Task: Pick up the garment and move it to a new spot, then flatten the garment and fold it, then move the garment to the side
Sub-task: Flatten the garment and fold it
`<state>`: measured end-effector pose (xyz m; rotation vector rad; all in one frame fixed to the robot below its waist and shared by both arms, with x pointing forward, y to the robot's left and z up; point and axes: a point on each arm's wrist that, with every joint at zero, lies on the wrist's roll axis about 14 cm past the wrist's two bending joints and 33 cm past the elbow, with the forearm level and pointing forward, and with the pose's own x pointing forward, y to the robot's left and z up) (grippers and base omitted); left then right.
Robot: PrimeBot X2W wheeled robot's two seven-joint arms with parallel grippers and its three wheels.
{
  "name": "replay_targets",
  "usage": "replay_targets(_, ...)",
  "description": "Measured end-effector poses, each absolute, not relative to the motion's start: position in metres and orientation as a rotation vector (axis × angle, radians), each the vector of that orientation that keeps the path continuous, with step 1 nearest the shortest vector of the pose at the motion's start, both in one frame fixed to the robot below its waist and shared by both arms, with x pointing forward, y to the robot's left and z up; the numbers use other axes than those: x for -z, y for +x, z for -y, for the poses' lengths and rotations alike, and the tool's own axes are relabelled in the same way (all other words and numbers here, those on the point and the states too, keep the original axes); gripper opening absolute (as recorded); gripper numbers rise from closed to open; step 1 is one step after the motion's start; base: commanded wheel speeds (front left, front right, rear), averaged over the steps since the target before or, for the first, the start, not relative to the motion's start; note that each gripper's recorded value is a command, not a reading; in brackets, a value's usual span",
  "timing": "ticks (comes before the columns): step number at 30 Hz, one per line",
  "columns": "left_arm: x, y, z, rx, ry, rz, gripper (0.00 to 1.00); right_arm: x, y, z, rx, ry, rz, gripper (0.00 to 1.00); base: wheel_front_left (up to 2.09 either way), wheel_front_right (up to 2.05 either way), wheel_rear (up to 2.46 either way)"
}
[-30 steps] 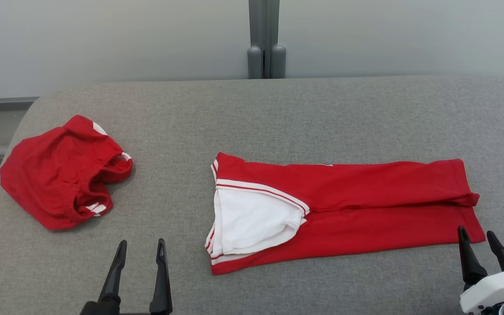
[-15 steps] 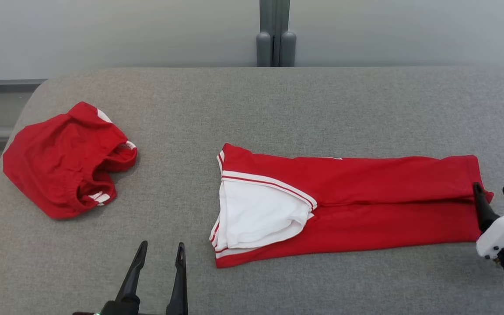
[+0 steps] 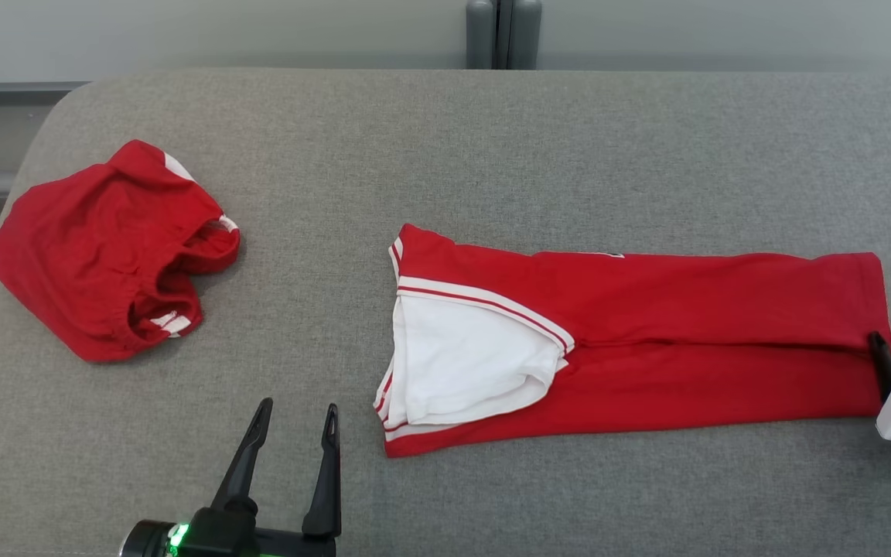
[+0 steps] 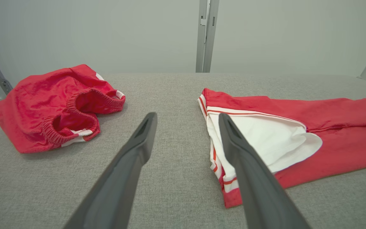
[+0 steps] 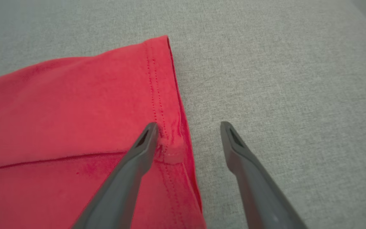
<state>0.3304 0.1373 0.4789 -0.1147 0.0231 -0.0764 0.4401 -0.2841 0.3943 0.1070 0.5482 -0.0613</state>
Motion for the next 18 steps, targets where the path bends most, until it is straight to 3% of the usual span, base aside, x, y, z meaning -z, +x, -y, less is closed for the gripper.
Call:
replay_targets(12, -0.473, 0.347, -0.134, 0.098, -0.108, -0.039, 1.0, -0.364, 0.44, 0.276, 0.069, 0.169, -0.638, 1.0, 0.0, 0.0, 0.0)
replay_targets(13, -0.472, 0.348, -0.134, 0.099, -0.108, -0.042, 1.0, -0.363, 0.441, 0.275, 0.072, 0.181, -0.64, 0.56, 0.0, 0.0, 0.0)
replay_targets(14, -0.471, 0.349, -0.134, 0.099, -0.108, -0.043, 1.0, -0.361, 0.441, 0.275, 0.074, 0.192, -0.647, 0.37, 0.0, 0.0, 0.0)
replay_targets(15, -0.471, 0.35, -0.133, 0.101, -0.108, -0.043, 1.0, -0.361, 0.442, 0.274, 0.073, 0.199, -0.65, 0.0, 0.0, 0.0, 0.0)
replay_targets(18, -0.471, 0.353, -0.132, 0.104, -0.109, -0.041, 1.0, -0.359, 0.444, 0.27, 0.059, 0.206, -0.659, 0.0, 0.0, 0.0, 0.0)
